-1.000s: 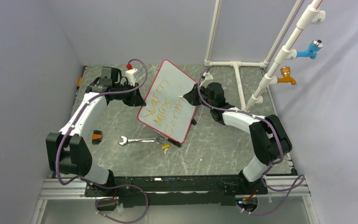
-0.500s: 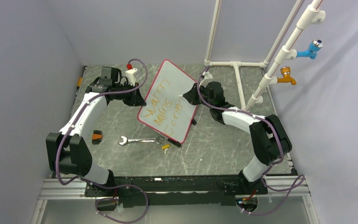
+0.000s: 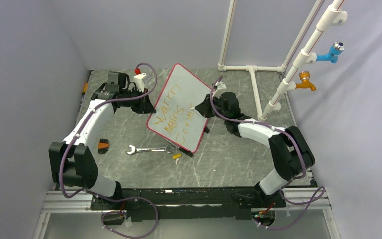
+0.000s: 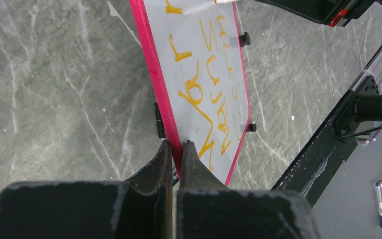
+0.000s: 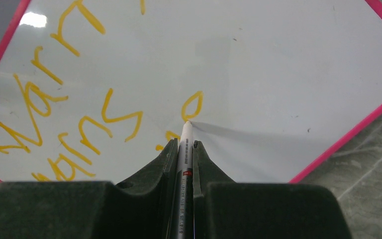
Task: Write a sentence on the whiteboard
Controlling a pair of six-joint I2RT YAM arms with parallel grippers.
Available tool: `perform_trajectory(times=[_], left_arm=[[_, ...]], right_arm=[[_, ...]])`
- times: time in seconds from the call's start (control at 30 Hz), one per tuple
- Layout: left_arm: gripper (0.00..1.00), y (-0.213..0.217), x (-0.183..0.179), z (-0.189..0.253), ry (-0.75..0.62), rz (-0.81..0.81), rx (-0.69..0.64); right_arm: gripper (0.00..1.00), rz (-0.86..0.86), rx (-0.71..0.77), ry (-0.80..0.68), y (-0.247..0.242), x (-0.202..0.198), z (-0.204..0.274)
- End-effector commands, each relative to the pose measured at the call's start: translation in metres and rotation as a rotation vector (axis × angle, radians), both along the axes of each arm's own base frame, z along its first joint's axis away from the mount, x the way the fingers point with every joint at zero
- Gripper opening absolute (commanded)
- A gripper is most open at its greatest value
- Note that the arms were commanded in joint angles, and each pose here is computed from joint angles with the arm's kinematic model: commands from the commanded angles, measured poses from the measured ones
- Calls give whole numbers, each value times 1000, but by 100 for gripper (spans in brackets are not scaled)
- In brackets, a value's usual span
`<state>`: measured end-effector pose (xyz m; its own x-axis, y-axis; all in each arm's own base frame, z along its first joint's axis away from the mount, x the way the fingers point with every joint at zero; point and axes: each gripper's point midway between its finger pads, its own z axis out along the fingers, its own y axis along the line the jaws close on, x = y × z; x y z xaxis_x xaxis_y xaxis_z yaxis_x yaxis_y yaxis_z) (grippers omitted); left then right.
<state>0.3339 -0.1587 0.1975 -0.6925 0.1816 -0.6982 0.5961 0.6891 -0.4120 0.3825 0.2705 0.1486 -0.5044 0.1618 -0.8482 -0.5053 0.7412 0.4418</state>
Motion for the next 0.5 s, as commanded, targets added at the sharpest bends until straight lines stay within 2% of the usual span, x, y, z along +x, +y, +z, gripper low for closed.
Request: perform_trajectory(times=[0.0,0.27,0.47], left_arm=[[0,-14,-7,30,-109,-87,-64],[0,-13,-7,30,-113,-86,-58],[0,-13,-6,29,-111,-84,-56]], right_arm=[[0,-42,-53,7,-12,-6,-8],[0,-146,-119,4,-29,8,-10],[0,-169,-121,-53,-31,21,17]])
